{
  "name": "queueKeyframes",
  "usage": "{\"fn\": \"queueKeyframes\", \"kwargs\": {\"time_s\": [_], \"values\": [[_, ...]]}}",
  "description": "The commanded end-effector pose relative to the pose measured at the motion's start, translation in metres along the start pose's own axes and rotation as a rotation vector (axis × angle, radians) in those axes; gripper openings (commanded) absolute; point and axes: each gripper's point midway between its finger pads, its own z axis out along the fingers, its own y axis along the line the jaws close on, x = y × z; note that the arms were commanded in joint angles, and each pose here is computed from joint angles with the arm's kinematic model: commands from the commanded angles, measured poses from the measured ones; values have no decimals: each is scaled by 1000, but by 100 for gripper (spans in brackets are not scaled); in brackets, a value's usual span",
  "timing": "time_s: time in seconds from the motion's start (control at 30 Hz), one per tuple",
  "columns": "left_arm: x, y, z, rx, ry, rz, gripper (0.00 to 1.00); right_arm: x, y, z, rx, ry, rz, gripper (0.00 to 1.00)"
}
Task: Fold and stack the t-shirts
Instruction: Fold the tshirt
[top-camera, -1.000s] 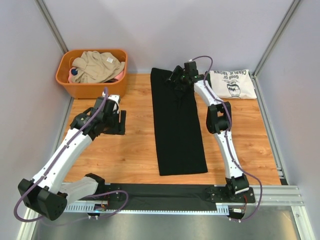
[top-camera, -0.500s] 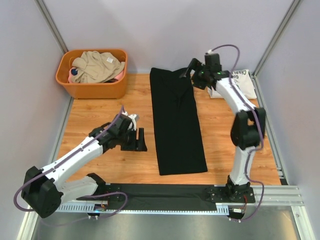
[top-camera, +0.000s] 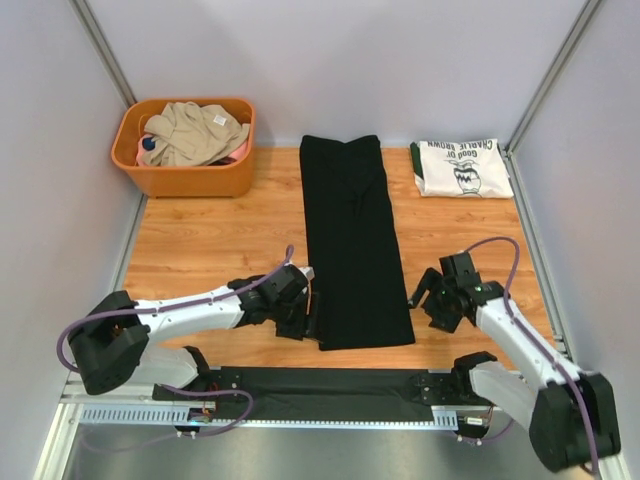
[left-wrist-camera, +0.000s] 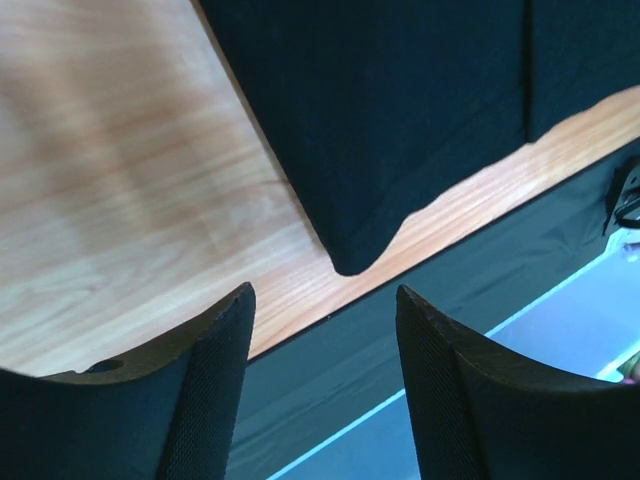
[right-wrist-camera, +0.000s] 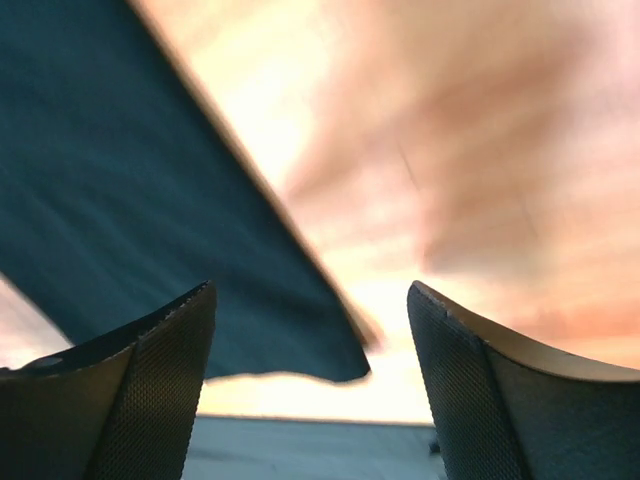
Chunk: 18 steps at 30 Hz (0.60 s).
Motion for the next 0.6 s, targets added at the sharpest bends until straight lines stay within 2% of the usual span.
{"fn": "queueKeyframes", "kwargs": {"time_s": [0.0, 0.23, 0.57], "values": [[2, -4, 7, -7, -43, -79, 65, -5, 8, -19, -86, -100, 27, 77], [13, 6, 21, -38, -31, -107, 63, 30, -17, -2, -55, -1, 21, 63], [13, 13, 26, -81, -55, -118, 63, 59, -21, 4, -40, 65, -6, 61]]}}
